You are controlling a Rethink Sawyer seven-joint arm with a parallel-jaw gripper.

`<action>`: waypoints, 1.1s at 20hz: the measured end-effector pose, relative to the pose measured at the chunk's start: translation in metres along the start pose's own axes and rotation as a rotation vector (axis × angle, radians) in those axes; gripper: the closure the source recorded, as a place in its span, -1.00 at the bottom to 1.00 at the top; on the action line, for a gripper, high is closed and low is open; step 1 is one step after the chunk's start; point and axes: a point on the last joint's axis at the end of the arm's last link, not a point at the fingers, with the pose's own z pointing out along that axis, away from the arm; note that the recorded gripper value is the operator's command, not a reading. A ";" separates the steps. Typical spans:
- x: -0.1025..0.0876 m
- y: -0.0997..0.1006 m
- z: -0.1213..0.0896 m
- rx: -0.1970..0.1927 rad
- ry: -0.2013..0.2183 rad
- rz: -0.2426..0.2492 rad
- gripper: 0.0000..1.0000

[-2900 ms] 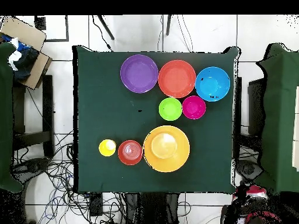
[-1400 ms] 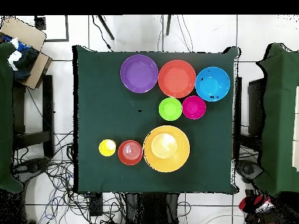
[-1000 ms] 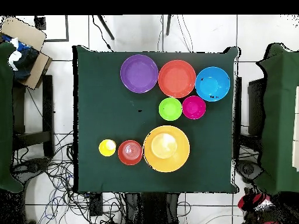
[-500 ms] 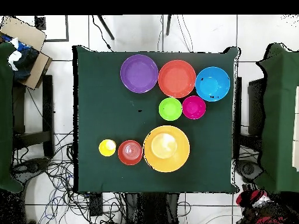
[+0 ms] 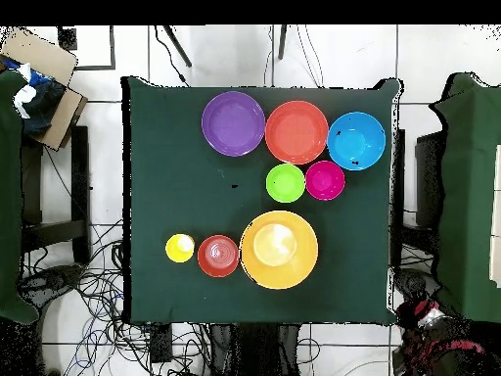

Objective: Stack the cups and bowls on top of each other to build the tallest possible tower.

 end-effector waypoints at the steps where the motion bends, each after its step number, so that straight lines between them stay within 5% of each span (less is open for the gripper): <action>1: 0.000 0.001 0.003 0.001 -0.005 -0.005 -1.00; 12: 0.003 0.014 0.032 0.000 -0.037 -0.060 -1.00; 22: 0.007 0.032 0.051 -0.015 -0.024 -0.114 -1.00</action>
